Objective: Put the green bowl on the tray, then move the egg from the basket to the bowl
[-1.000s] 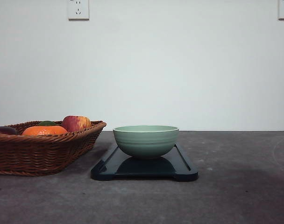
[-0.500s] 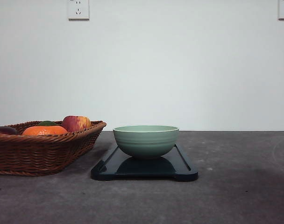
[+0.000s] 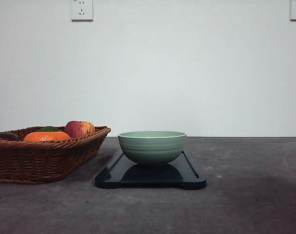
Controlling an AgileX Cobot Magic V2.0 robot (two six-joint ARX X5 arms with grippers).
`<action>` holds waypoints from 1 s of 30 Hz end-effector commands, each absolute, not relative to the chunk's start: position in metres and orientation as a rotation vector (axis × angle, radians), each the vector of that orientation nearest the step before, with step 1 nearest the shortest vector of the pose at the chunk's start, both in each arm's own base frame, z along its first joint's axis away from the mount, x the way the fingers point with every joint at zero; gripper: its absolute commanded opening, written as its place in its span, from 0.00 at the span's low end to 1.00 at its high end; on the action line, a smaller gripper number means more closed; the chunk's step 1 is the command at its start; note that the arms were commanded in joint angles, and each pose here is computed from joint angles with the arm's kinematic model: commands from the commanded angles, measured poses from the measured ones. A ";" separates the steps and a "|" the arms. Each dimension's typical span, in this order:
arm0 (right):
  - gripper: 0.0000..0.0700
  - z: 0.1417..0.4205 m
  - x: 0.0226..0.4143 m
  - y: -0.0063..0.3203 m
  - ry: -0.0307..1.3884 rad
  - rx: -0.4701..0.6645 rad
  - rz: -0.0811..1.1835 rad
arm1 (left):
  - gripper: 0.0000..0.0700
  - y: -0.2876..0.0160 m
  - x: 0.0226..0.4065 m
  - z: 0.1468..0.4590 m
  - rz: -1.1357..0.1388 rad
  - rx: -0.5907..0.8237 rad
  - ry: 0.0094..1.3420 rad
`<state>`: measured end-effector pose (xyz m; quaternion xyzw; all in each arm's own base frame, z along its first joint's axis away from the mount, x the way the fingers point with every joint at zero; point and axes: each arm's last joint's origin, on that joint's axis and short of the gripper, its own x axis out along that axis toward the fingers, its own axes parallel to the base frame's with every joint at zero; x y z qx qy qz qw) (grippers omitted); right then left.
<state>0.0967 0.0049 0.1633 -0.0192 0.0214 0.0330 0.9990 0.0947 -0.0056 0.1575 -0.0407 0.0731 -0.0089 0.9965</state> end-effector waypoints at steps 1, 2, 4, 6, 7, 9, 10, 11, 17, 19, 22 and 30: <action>0.02 0.163 0.097 0.005 0.035 -0.044 0.061 | 0.00 -0.006 0.096 0.153 -0.018 -0.082 0.148; 0.02 0.163 0.097 0.005 0.035 -0.044 0.061 | 0.00 -0.006 0.096 0.153 -0.018 -0.082 0.148; 0.02 0.163 0.097 0.005 0.035 -0.044 0.061 | 0.00 -0.006 0.096 0.153 -0.018 -0.082 0.148; 0.02 0.163 0.097 0.005 0.035 -0.044 0.061 | 0.00 -0.006 0.096 0.153 -0.018 -0.082 0.148; 0.02 0.163 0.097 0.005 0.035 -0.043 0.061 | 0.00 -0.006 0.096 0.153 -0.018 -0.082 0.148; 0.02 0.163 0.097 0.005 0.035 -0.044 0.061 | 0.00 -0.006 0.096 0.153 -0.018 -0.082 0.148; 0.02 0.163 0.097 0.005 0.035 -0.044 0.061 | 0.00 -0.006 0.096 0.153 -0.018 -0.082 0.148; 0.02 0.163 0.097 0.005 0.035 -0.044 0.061 | 0.00 -0.006 0.096 0.153 -0.018 -0.082 0.148; 0.02 0.163 0.097 0.005 0.035 -0.044 0.061 | 0.00 -0.006 0.096 0.153 -0.018 -0.082 0.148; 0.02 0.163 0.097 0.005 0.035 -0.044 0.061 | 0.00 -0.006 0.096 0.153 -0.018 -0.082 0.148; 0.02 0.163 0.097 0.005 0.035 -0.044 0.061 | 0.00 -0.006 0.096 0.153 -0.018 -0.082 0.148; 0.02 0.163 0.097 0.005 0.035 -0.044 0.061 | 0.00 -0.006 0.096 0.153 -0.018 -0.082 0.148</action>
